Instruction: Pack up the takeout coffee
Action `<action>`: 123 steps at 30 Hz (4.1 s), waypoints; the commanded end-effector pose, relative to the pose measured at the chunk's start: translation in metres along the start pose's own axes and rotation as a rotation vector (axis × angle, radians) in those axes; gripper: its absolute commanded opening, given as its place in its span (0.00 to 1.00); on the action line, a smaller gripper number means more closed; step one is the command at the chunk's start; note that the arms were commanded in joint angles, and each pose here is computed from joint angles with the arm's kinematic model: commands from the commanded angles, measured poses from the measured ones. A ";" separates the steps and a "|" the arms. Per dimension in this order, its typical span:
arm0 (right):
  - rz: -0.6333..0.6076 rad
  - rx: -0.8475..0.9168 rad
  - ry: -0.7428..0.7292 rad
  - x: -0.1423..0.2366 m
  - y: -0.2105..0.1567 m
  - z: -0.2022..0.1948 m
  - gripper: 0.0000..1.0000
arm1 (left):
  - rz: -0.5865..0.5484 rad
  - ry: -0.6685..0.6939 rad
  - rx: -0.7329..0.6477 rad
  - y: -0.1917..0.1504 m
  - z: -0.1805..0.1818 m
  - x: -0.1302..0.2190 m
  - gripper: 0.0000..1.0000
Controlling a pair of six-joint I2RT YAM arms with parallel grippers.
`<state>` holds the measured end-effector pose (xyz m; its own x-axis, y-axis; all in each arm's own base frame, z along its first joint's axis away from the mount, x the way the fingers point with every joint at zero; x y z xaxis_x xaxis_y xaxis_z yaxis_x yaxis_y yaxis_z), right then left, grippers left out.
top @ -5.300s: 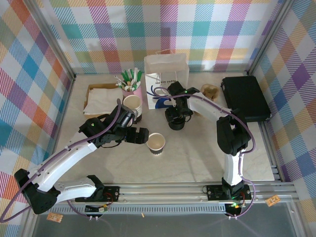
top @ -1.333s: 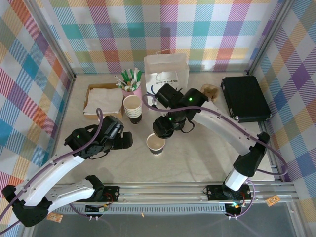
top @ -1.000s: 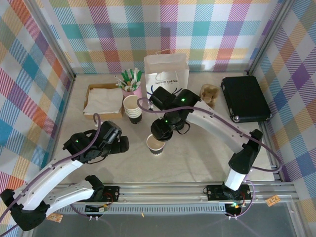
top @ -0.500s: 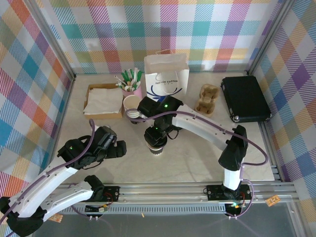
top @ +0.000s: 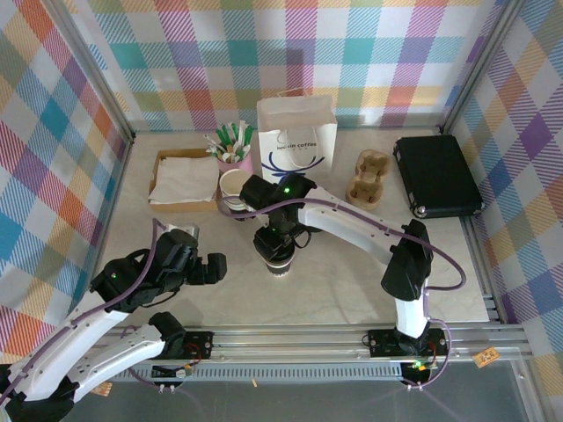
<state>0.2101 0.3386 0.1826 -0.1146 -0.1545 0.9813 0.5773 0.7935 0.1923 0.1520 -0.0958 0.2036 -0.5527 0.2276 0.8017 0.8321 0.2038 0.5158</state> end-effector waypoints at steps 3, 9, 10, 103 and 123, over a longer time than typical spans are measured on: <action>0.031 0.039 -0.025 -0.010 0.004 -0.001 0.67 | 0.025 -0.061 -0.043 -0.004 -0.012 -0.002 1.00; 0.040 0.067 -0.052 -0.017 0.007 -0.005 0.68 | 0.014 -0.067 -0.048 -0.003 -0.013 -0.003 1.00; 0.045 0.069 -0.053 -0.018 0.008 -0.005 0.68 | 0.015 -0.067 -0.048 -0.003 -0.013 -0.003 1.00; -0.177 -0.518 0.394 0.027 -0.036 -0.045 0.44 | 0.070 -0.304 0.466 0.015 -0.090 -0.070 0.38; -0.119 -0.553 0.521 0.002 -0.016 -0.036 0.45 | 0.165 -0.303 0.538 -0.004 -0.091 -0.096 0.30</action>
<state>0.2268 0.2948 0.1693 0.1099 -0.5463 0.8303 0.9205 0.3710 0.1222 0.2065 -0.2038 0.1546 -0.4834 0.5220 0.7027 0.8080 0.5749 0.1288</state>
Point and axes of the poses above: each hand's point on the last joint's axis, 136 mm out from that joint toward the fingers, its own x axis back along the fingers, its own z axis along the line the jaws close on, y = z × x, the point moved 1 cm from there along x, back along the fingers, and after that the axes turned 9 degrees about x, right-handed, at the moved point
